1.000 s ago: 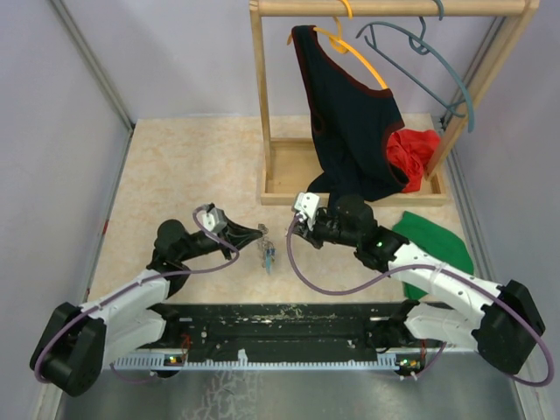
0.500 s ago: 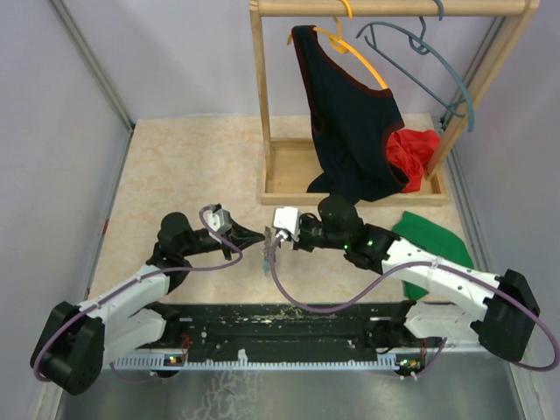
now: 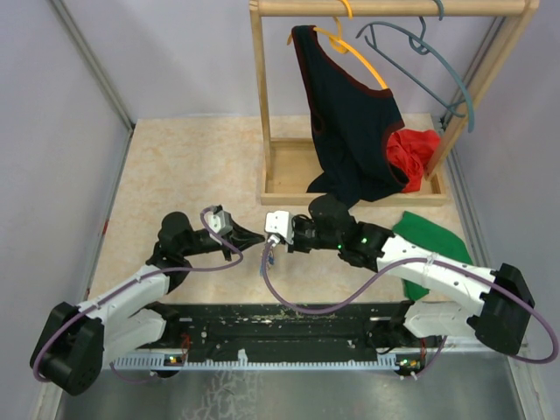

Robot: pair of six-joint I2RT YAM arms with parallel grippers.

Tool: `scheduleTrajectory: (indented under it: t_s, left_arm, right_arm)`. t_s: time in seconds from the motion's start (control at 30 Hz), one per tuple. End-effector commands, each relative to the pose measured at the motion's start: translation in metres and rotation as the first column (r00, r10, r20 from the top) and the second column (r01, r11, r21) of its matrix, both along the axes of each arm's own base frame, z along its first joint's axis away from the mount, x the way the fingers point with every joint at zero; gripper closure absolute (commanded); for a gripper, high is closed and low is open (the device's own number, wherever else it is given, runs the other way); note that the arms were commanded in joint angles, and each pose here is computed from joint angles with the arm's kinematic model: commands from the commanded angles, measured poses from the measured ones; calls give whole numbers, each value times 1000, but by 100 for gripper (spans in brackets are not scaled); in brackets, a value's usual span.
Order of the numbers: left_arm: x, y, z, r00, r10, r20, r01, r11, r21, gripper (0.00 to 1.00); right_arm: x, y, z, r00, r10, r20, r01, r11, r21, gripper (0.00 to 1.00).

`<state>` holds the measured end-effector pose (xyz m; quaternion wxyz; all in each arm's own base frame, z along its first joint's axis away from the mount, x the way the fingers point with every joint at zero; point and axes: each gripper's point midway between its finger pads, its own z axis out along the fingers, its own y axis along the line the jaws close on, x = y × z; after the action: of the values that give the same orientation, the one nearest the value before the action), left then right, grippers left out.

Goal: Put the keys on the keyring

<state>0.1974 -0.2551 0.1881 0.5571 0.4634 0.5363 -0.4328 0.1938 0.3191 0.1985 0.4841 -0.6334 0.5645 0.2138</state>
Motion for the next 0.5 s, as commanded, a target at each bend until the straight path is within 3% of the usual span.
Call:
scheduleTrajectory:
  t_s: [0.0, 0.47]
  left_arm:
    - [1, -2, 17, 998, -18, 59, 19, 1000, -18, 99]
    - [-2, -2, 19, 997, -36, 62, 37, 999, -23, 99]
  right_arm:
    - [1, 12, 30, 998, 18, 52, -20, 999, 51, 100]
    - [-3, 19, 35, 998, 41, 42, -44, 996, 75, 100]
